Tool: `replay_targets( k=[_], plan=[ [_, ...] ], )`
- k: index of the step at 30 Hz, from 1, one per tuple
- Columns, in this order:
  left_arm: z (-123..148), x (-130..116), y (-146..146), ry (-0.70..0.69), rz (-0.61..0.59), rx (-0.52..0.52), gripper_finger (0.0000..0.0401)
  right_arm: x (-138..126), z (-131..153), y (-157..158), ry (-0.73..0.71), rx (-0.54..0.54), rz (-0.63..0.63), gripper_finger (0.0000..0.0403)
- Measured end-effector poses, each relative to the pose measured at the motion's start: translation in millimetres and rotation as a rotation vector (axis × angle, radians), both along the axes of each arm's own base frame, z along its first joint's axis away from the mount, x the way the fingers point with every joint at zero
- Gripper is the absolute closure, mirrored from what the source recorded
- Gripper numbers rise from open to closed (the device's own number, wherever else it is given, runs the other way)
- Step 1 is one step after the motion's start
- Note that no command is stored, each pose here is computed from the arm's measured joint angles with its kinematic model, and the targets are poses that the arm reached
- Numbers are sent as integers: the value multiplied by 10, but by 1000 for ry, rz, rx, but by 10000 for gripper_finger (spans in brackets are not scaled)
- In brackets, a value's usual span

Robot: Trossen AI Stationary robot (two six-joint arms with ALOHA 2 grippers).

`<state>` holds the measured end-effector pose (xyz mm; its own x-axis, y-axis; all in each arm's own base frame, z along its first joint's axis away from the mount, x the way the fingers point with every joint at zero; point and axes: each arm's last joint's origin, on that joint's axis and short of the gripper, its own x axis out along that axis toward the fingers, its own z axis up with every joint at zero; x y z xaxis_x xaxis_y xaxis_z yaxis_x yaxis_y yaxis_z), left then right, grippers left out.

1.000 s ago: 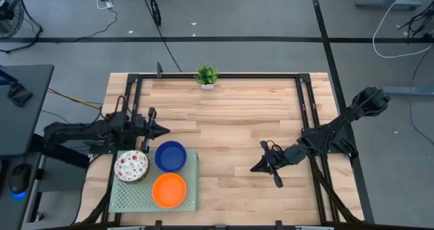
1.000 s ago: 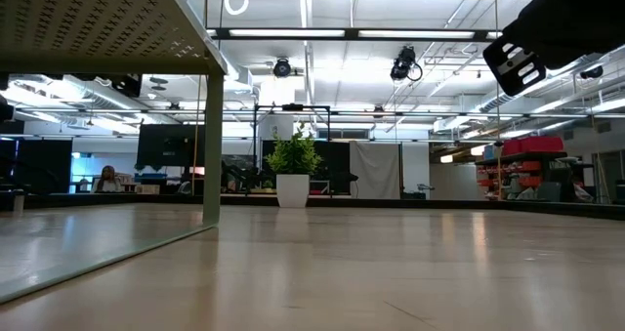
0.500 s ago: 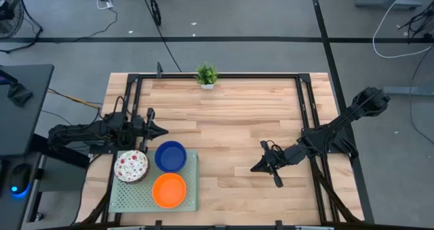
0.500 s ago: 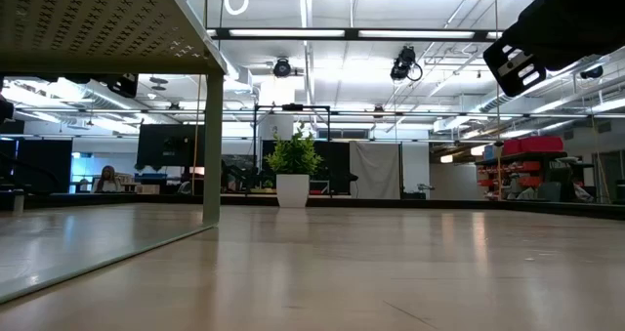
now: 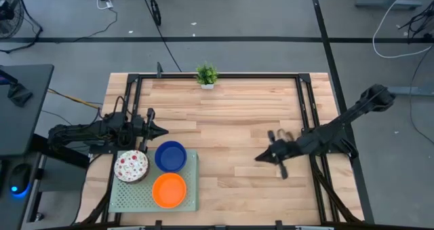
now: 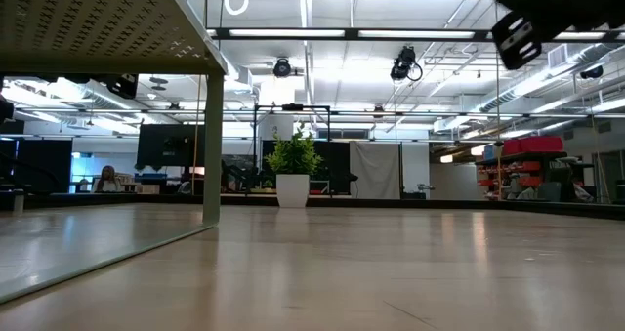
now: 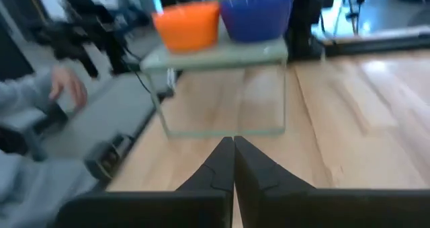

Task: Pick & Place Mini bowls
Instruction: Return to Home Position

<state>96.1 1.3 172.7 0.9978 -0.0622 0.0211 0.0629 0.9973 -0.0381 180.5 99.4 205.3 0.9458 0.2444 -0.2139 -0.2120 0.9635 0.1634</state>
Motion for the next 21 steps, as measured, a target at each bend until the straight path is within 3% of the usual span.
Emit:
replay_targets(
  k=[9,21],
  plan=[
    [5,1,1,-9,1,0,396,-544,-43,-355,-219,52,-35,394],
    [7,1,1,-14,3,0,396,-827,-92,-656,-347,1,-6,400]
  ],
)
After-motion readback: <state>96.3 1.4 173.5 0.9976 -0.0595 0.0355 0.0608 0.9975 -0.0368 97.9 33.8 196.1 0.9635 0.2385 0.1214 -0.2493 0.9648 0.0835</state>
